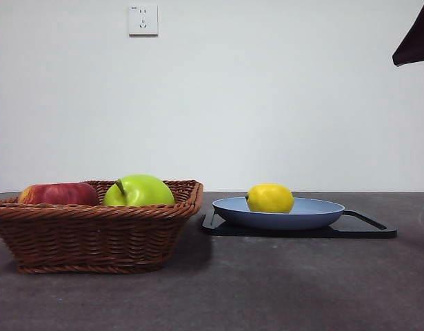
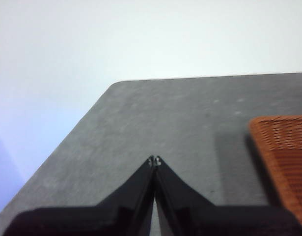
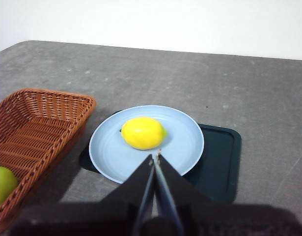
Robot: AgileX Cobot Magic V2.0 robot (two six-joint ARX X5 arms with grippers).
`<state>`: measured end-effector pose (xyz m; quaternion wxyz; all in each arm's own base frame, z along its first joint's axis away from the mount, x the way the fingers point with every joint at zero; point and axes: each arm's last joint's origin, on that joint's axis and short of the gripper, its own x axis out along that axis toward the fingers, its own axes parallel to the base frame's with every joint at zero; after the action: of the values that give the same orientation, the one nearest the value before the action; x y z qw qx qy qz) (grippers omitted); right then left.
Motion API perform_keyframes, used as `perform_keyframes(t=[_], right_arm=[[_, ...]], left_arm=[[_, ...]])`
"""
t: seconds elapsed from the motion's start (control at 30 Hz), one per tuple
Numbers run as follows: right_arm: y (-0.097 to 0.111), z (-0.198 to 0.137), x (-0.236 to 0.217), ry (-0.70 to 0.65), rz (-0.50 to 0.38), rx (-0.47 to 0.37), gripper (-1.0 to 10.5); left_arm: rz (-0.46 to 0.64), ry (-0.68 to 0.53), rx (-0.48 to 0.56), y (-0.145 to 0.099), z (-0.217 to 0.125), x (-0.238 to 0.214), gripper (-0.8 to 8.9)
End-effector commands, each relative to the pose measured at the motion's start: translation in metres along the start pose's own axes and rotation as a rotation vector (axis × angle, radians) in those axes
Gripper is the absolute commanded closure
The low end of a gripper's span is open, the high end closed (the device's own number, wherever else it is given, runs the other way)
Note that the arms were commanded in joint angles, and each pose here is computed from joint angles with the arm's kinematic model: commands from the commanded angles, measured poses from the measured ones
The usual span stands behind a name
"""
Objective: Take the lemon from the basket,put the lemon in the plate,hand out the plate
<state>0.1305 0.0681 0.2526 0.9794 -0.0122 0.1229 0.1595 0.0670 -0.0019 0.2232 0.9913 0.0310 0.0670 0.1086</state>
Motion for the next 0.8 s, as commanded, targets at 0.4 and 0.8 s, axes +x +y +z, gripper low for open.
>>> perform_keyframes(t=[0.4, 0.8], right_arm=[[0.001, 0.002, 0.000, -0.014, 0.003, 0.011, 9.4], [0.001, 0.002, 0.000, -0.014, 0.003, 0.011, 9.4]], left_arm=[[-0.148, 0.046, -0.016, -0.009, -0.062, 0.034, 8.05], [-0.100, 0.076, -0.063, -0.004, -0.068, 0.037, 8.05]])
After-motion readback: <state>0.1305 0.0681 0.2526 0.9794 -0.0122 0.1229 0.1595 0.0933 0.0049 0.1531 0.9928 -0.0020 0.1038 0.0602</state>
